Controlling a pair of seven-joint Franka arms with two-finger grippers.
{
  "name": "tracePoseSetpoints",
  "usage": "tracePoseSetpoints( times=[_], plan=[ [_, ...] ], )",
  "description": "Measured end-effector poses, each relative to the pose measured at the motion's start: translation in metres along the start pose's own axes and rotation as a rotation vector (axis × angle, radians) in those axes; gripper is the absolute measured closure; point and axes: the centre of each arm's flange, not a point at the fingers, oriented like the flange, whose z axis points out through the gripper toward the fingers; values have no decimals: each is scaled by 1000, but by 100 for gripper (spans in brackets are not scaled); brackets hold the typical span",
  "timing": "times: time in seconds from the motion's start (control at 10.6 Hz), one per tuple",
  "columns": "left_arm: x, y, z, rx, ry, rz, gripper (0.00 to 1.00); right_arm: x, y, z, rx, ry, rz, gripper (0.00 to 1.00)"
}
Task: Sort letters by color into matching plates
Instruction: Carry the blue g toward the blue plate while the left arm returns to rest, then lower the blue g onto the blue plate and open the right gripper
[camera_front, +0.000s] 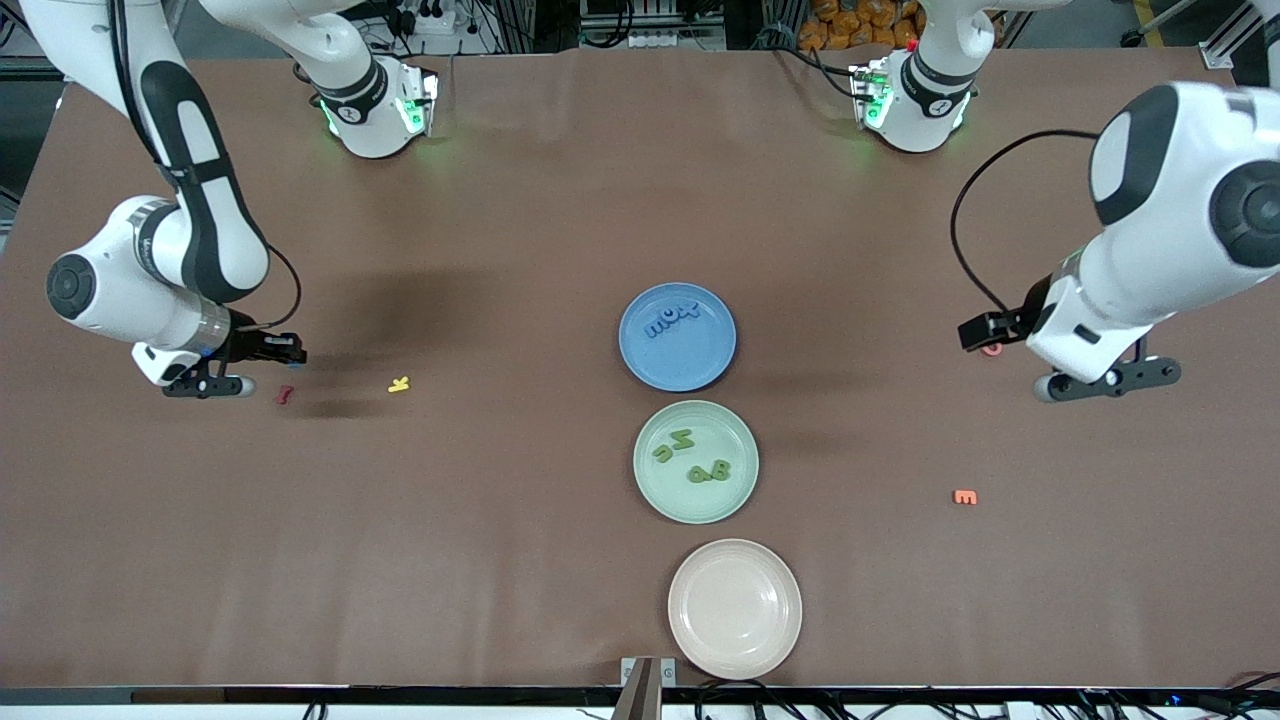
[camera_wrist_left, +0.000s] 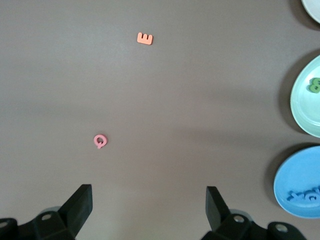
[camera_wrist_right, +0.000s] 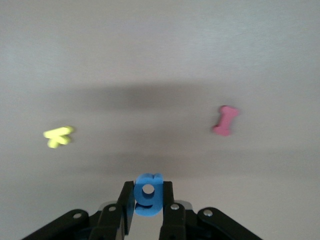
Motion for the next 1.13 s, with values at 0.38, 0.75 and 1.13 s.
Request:
tracePoseSetpoints(
  times=[0.38, 0.75, 1.13],
  plan=[
    [-36, -18, -29, 3, 24, 9, 0, 9, -137, -2, 82, -20, 170, 73],
    [-52, -34, -61, -13, 97, 32, 0, -11, -276, 1, 127, 20, 332, 73],
    [-47, -54, -98, -43, 218, 7, 0, -65, -394, 40, 142, 64, 400, 73]
  ],
)
